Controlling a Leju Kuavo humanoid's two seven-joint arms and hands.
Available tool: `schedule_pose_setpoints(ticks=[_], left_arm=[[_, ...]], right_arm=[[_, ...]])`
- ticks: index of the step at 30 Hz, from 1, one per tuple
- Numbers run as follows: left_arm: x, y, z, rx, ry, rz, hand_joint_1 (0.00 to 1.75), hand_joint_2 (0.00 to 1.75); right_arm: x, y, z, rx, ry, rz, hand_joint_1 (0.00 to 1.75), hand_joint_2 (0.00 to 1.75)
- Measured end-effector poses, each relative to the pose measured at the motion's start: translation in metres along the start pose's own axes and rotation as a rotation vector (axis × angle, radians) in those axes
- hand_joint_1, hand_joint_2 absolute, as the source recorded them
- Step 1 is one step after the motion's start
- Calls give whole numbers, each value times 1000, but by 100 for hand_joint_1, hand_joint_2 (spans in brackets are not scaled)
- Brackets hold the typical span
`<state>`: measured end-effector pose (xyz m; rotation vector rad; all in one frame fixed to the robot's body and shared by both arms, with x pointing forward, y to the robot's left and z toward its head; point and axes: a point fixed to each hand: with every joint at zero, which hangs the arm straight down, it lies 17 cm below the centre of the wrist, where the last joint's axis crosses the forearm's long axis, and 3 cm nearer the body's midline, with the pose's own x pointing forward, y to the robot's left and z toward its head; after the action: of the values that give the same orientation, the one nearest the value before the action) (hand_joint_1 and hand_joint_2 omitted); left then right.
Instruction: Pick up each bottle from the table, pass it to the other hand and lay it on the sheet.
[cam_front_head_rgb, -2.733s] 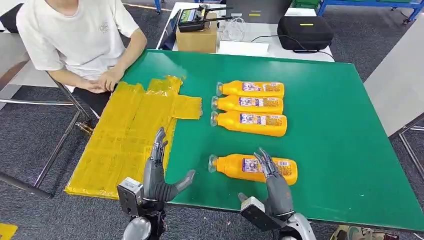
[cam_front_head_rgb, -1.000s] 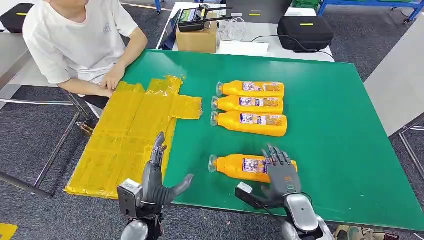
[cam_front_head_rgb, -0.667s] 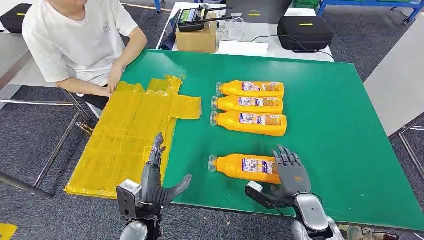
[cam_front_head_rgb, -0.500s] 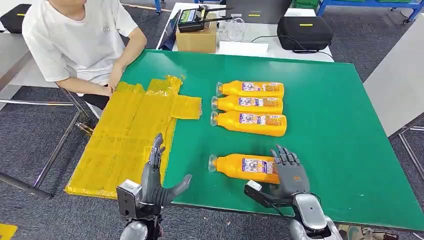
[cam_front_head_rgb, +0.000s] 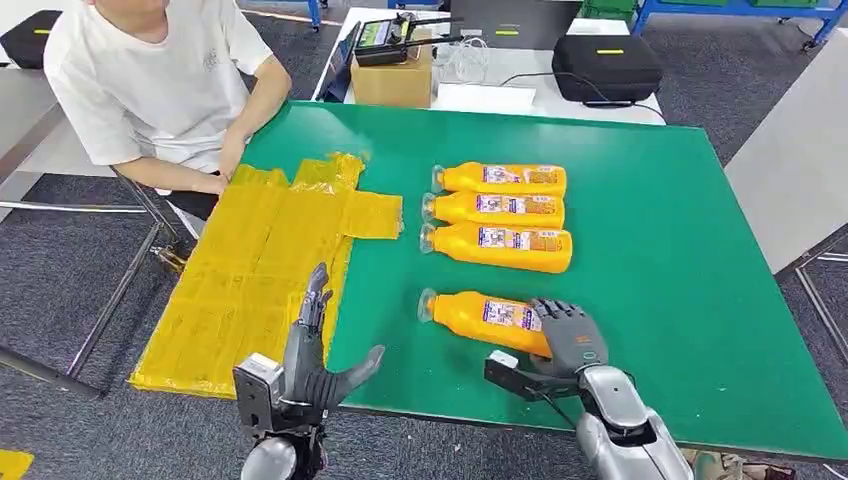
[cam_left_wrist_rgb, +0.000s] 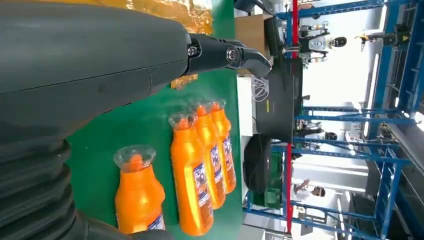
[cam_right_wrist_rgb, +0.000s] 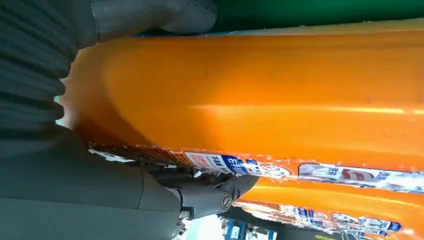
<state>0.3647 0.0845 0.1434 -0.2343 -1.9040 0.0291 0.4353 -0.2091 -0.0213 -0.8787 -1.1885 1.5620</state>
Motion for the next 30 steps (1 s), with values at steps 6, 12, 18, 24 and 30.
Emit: schedule_pose_setpoints(ticks=[6, 12, 18, 24, 30], left_arm=[[-1, -1, -6, -6, -3, -3, 0, 175], [-1, 2, -7, 3, -6, -10, 0, 175], [-27, 0, 8, -4, 158, 71, 0, 175], [-21, -31, 17, -120, 174, 229, 0, 175], [-16, -56, 24, -213, 154, 166, 0, 175]], right_arm=[[-34, 19, -6, 128, 92, 82, 175, 175], [-29, 20, -9, 140, 43, -20, 175, 175], [57, -30, 5, -65, -154, -622, 175, 175], [111, -148, 43, -433, -335, -1134, 175, 175], [112, -202, 65, -612, -383, -1288, 175, 175]])
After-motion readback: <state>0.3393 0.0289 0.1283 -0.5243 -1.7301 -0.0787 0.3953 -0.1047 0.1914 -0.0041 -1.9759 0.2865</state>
